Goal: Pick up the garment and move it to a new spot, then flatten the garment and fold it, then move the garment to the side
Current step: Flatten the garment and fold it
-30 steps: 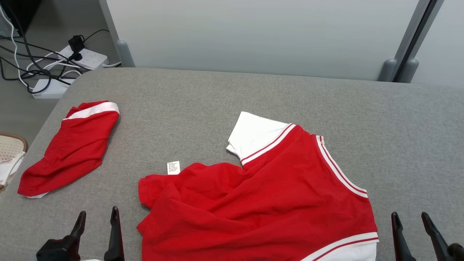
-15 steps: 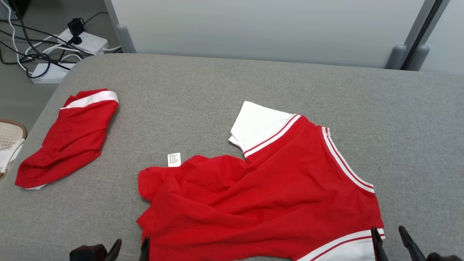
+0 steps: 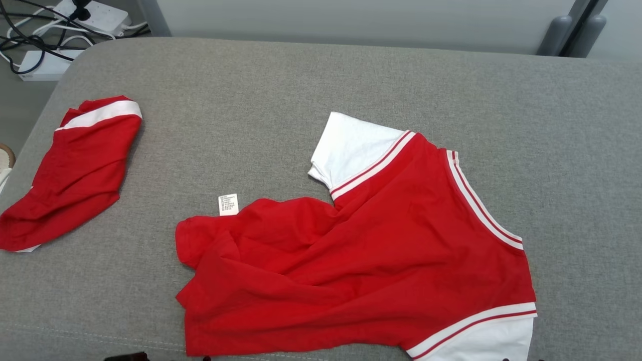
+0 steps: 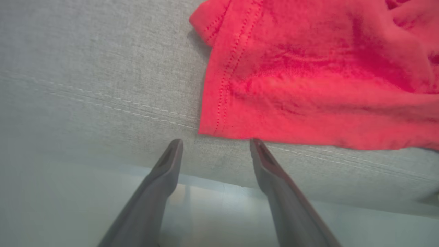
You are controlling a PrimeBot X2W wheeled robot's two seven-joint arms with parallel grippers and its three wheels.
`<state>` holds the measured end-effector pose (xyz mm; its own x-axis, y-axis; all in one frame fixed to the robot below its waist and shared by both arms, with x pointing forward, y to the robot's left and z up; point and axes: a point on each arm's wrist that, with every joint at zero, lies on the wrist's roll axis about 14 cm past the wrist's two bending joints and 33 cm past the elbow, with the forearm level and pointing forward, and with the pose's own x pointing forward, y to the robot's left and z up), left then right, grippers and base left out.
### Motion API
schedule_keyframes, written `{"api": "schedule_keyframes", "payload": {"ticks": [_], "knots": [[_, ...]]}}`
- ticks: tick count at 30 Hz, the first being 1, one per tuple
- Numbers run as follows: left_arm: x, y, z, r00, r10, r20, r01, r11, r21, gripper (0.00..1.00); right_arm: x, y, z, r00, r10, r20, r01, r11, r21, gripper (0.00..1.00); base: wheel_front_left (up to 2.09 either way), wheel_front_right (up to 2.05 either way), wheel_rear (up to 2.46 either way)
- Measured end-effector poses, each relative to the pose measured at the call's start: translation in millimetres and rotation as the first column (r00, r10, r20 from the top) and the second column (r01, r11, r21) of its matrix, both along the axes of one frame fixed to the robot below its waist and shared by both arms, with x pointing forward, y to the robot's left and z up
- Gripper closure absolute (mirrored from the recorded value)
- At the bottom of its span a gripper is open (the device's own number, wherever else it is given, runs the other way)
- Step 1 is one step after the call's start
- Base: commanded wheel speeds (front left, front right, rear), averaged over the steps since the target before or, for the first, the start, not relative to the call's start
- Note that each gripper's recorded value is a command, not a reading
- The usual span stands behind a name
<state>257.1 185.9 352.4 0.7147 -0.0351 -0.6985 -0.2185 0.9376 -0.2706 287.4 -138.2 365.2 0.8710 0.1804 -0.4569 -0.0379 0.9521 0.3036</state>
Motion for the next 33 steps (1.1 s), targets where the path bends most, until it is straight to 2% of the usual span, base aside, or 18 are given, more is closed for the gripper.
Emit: {"api": "schedule_keyframes", "payload": {"ticks": [6,20,21,22,27,33], "knots": [[18.5,8.9,-13.4,1.0,-0.002,0.007,0.002,1.0,0.004,0.0,-10.6,-3.0,-20.0,0.995,-0.028,-0.096,0.03,0.999,0.026,0.0,0.0,0.0,0.0],[21.4,9.0,-34.3,0.999,-0.033,-0.015,0.032,0.999,-0.035,0.02,-11.0,0.7,-28.0,0.99,-0.027,-0.138,0.033,0.998,0.048,0.0,0.0,0.0,0.0],[21.2,8.8,-34.8,0.999,-0.034,-0.012,0.034,0.999,-0.037,0.62,-11.1,0.6,-28.3,0.989,-0.029,-0.142,0.037,0.998,0.052,0.58,0.0,0.0,0.0],[20.9,8.5,-35.3,0.999,-0.033,-0.013,0.033,0.998,-0.045,1.0,-11.1,-0.3,-28.4,0.989,-0.032,-0.144,0.04,0.998,0.052,1.0,0.0,0.0,0.0],[24.5,10.1,-36.6,0.999,-0.037,-0.003,0.037,0.998,-0.048,1.0,-9.5,-1.0,-26.4,0.988,-0.055,-0.142,0.067,0.995,0.08,1.0,0.0,0.0,0.0],[38.6,2.0,-16.6,0.997,-0.062,0.054,0.065,0.997,-0.048,1.0,11.0,-9.7,-3.2,0.991,-0.118,-0.06,0.125,0.983,0.132,1.0,0.0,0.0,0.0]]}}
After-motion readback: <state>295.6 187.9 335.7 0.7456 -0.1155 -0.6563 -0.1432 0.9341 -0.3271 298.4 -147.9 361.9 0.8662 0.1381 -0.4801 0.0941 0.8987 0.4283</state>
